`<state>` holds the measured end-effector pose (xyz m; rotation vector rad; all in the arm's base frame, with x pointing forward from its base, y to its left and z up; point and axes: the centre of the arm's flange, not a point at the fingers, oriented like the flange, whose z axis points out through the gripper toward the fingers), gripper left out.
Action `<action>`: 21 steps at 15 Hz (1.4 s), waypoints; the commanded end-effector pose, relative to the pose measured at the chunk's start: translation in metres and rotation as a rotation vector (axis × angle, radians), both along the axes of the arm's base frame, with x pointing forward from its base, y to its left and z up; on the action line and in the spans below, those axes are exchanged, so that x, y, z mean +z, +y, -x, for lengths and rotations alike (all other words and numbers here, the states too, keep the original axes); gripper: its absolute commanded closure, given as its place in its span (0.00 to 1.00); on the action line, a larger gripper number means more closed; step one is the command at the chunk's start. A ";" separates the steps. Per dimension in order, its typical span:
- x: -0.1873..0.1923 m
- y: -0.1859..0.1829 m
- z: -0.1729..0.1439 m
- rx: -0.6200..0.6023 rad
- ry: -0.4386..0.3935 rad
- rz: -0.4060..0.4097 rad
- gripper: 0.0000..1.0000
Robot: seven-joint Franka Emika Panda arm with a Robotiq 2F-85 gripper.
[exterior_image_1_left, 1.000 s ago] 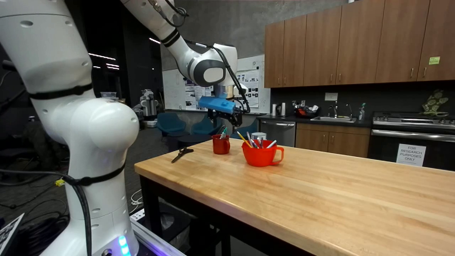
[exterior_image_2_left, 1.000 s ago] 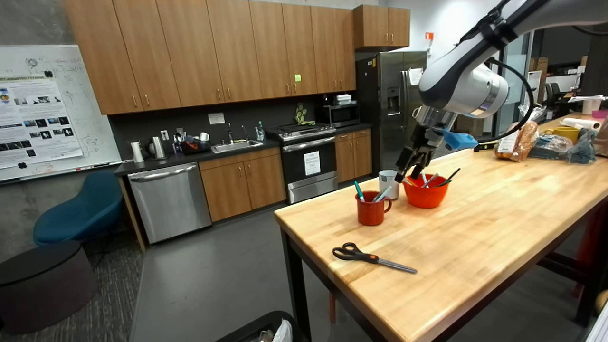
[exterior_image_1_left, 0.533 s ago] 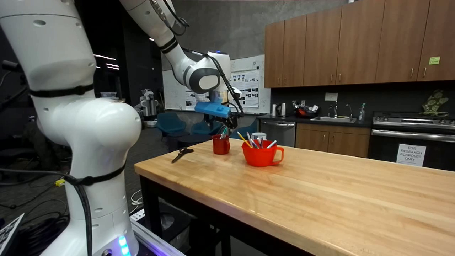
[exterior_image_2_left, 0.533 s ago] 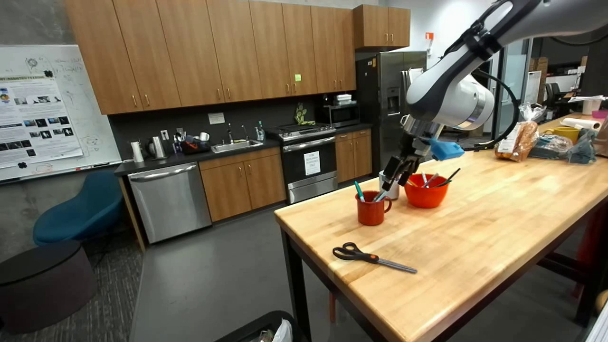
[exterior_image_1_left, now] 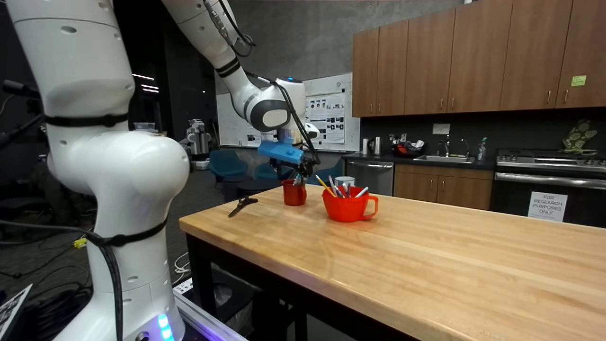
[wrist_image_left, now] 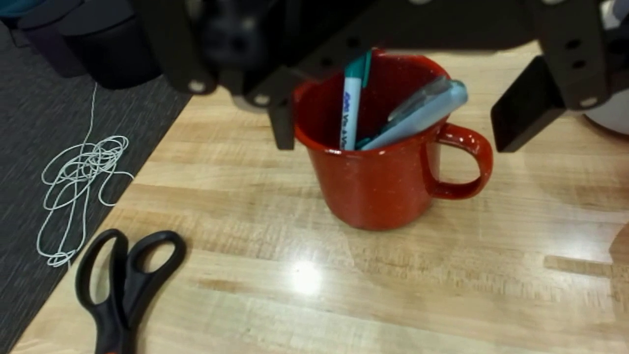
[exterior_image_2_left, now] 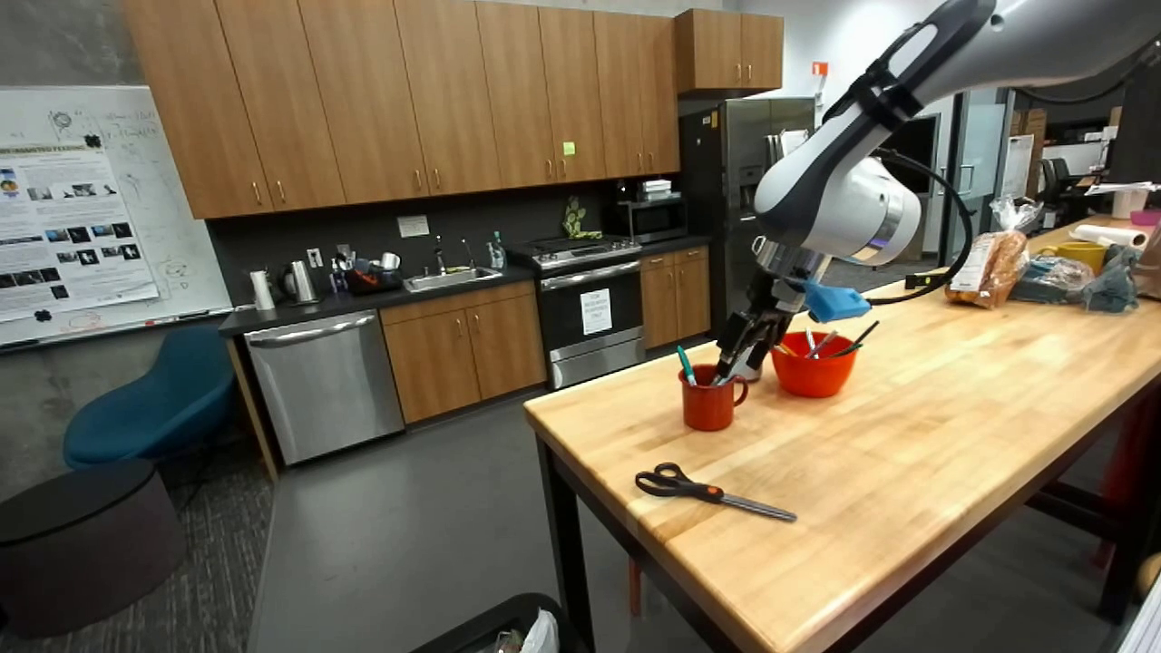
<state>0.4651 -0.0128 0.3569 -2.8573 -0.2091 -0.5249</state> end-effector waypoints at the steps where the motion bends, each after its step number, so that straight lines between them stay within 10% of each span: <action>1: -0.006 0.006 -0.011 0.010 -0.011 -0.003 0.26; 11: 0.002 0.006 -0.008 0.004 -0.015 0.004 0.98; 21: 0.049 -0.014 0.007 0.006 -0.033 0.090 0.97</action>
